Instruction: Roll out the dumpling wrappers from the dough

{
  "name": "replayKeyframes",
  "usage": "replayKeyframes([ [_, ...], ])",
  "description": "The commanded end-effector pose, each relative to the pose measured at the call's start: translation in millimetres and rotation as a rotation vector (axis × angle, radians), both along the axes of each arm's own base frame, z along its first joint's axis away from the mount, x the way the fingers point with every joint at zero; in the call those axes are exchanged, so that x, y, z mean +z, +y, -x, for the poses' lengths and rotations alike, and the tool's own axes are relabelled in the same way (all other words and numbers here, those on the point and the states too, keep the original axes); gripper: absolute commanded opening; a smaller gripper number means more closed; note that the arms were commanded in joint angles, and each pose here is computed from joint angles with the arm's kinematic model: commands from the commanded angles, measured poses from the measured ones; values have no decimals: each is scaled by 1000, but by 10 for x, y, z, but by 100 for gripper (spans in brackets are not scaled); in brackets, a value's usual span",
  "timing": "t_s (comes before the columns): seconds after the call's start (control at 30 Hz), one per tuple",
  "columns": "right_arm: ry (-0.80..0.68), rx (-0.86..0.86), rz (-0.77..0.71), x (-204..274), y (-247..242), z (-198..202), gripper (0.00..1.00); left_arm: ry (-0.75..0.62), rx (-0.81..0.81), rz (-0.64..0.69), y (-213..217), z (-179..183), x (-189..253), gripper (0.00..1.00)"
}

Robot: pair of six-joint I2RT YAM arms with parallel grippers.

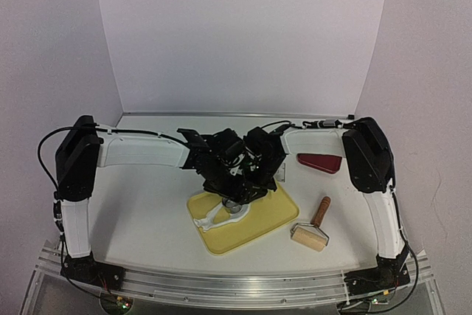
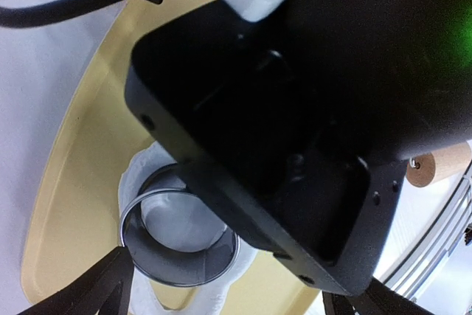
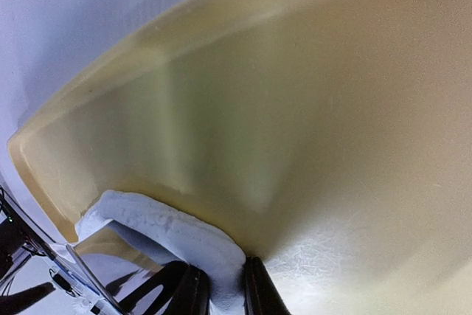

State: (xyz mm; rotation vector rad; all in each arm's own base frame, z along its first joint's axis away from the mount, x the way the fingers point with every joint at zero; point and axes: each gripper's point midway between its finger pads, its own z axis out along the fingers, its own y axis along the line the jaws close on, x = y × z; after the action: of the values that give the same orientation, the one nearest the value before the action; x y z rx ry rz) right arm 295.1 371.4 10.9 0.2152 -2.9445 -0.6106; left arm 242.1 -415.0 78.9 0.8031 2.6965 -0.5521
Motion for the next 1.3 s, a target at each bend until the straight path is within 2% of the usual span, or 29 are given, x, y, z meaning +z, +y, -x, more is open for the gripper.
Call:
replayKeyframes([
  [0.0,11,-10,107,-169,-173,141,9,-29,65,97,56,-140,283,88],
  [0.33,14,-18,104,-169,-158,142,8,-12,54,8,122,-174,11,84],
  [0.73,16,-20,102,-176,-148,135,8,33,-5,-9,18,-128,-150,83],
  [1.27,19,-21,96,-193,-110,107,8,29,-55,0,-75,-69,-145,83],
])
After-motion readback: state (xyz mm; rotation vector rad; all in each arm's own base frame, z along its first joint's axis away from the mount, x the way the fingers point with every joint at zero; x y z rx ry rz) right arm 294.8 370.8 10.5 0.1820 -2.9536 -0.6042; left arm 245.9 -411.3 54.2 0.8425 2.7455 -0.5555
